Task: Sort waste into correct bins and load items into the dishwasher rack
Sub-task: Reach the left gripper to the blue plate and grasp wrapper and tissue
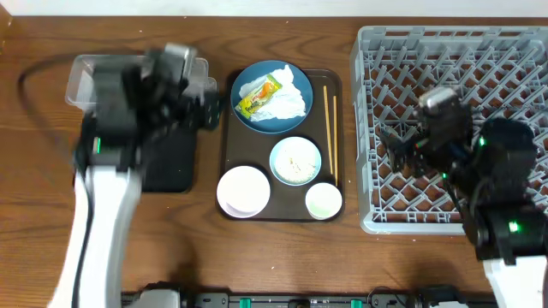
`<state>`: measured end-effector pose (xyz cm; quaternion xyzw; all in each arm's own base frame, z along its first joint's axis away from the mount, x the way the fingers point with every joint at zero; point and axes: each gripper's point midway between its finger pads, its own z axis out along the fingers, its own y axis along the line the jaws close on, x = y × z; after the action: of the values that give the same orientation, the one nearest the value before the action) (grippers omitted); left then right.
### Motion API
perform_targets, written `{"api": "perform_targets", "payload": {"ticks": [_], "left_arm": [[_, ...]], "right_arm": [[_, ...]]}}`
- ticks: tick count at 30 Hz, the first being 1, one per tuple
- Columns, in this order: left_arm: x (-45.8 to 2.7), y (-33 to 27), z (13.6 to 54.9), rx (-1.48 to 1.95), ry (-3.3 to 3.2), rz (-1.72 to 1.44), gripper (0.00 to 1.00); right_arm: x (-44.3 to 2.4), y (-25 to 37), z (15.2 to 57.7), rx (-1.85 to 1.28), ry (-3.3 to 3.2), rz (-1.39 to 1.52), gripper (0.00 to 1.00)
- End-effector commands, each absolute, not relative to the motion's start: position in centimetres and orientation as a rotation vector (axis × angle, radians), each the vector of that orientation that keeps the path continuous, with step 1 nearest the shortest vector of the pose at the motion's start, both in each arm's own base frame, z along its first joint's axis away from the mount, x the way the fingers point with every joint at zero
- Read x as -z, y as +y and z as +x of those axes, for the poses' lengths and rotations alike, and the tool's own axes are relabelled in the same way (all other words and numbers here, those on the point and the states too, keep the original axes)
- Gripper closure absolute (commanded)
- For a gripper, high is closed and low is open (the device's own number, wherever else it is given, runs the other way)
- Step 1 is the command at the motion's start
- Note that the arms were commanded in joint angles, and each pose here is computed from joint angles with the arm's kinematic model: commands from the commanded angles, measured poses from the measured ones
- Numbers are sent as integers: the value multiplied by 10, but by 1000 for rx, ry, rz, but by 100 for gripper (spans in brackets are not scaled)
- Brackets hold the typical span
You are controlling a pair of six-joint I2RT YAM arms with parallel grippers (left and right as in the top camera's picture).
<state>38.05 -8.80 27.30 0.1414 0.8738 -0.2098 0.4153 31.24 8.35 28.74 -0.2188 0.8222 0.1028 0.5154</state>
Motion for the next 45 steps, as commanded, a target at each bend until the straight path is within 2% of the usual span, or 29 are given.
{"api": "perform_targets", "payload": {"ticks": [1, 8, 16, 22, 31, 45], "left_arm": [[-280, -115, 409, 570, 2213, 573, 10], [-247, -147, 455, 475, 2335, 789, 10], [-157, -179, 470, 404, 2365, 1123, 10], [-94, -179, 491, 109, 2459, 1185, 10], [-48, -195, 511, 81, 2420, 1230, 10], [-5, -194, 515, 85, 2459, 1240, 10]], "right_arm": [[-291, 90, 317, -297, 1975, -539, 1], [-274, 104, 316, -411, 2023, -586, 1], [-262, 106, 313, -442, 2072, -591, 1], [-257, 106, 310, -450, 2101, -589, 1], [-244, 105, 307, -465, 2157, -585, 1], [-241, 104, 307, -462, 2173, -581, 1]]}}
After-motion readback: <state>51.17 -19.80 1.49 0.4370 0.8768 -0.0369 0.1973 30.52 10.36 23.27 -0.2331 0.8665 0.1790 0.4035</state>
